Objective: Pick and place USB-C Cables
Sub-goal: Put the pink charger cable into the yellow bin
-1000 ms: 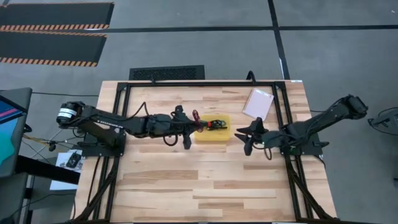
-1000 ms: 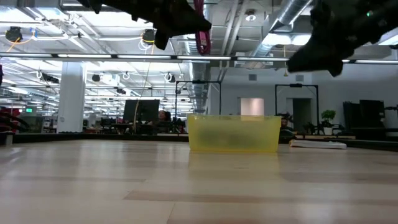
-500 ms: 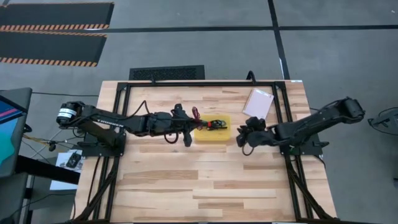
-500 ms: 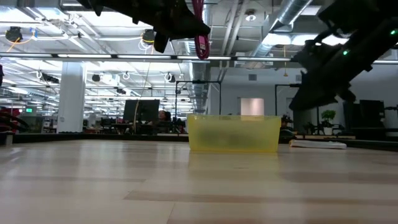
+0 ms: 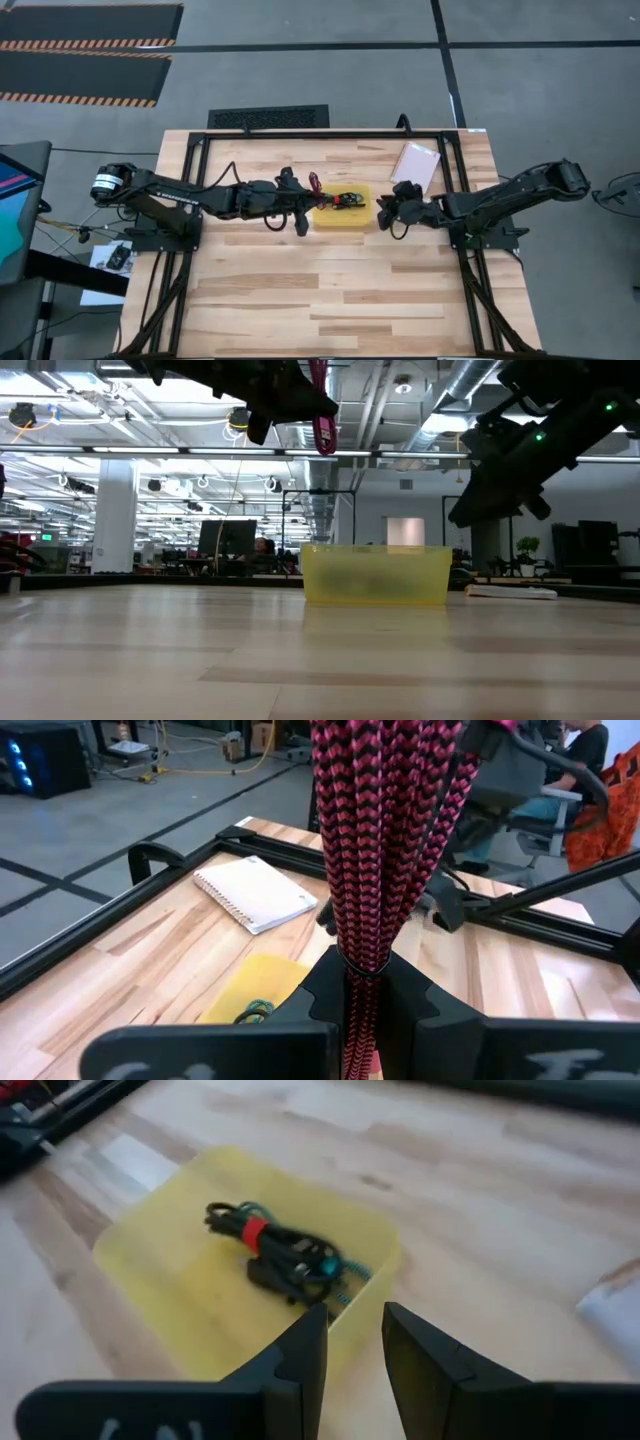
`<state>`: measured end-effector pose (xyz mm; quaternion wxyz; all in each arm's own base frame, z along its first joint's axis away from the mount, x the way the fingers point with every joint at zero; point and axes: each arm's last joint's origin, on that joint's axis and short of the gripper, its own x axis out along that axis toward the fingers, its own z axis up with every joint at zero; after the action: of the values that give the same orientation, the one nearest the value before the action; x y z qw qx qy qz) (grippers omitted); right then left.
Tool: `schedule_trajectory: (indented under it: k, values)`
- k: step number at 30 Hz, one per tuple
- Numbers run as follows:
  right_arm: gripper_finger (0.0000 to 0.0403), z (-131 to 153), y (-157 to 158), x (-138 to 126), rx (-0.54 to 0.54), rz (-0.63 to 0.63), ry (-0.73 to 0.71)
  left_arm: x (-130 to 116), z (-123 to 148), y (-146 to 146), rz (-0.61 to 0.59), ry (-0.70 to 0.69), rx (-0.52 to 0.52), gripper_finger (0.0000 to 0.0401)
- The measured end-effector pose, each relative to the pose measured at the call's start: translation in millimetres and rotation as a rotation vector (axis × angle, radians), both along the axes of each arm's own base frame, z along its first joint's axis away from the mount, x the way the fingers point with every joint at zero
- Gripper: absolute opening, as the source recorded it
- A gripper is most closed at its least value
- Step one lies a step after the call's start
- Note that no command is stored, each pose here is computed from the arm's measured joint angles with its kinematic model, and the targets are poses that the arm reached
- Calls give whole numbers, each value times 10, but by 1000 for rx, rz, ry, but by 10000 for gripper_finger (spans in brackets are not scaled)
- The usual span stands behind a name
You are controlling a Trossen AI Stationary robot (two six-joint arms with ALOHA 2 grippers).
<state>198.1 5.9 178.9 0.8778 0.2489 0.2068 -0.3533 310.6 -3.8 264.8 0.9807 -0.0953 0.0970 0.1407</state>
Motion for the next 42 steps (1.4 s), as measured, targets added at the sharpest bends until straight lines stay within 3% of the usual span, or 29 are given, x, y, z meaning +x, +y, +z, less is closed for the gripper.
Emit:
schedule_trajectory:
  k: [4, 13, 17, 20, 27, 33, 42]
  values:
    - [122, 58, -90, -30, -79, 23, 37, -1, 0, 0, 0, 0, 0, 6]
    - [122, 63, -166, -37, -80, -10, 41, 0, 0, 1, 0, 2, 6, 6]
    - [122, 103, -152, -1, 1, 13, -48, 1, 6, 0, -3, -4, 5, 6]
    - [122, 241, -137, 3, -35, 88, -130, 2, 9, 16, -6, -6, 11, 6]
    - [122, 608, -146, -264, -89, 110, -315, 106, -82, 157, -3, 27, 13, 6]
    - [122, 729, -117, -465, -82, 127, -382, 442, -205, 183, -34, 166, 48, 6]
    - [122, 743, -40, -559, -70, 181, -377, 959, -590, 314, -21, 534, 69, 6]
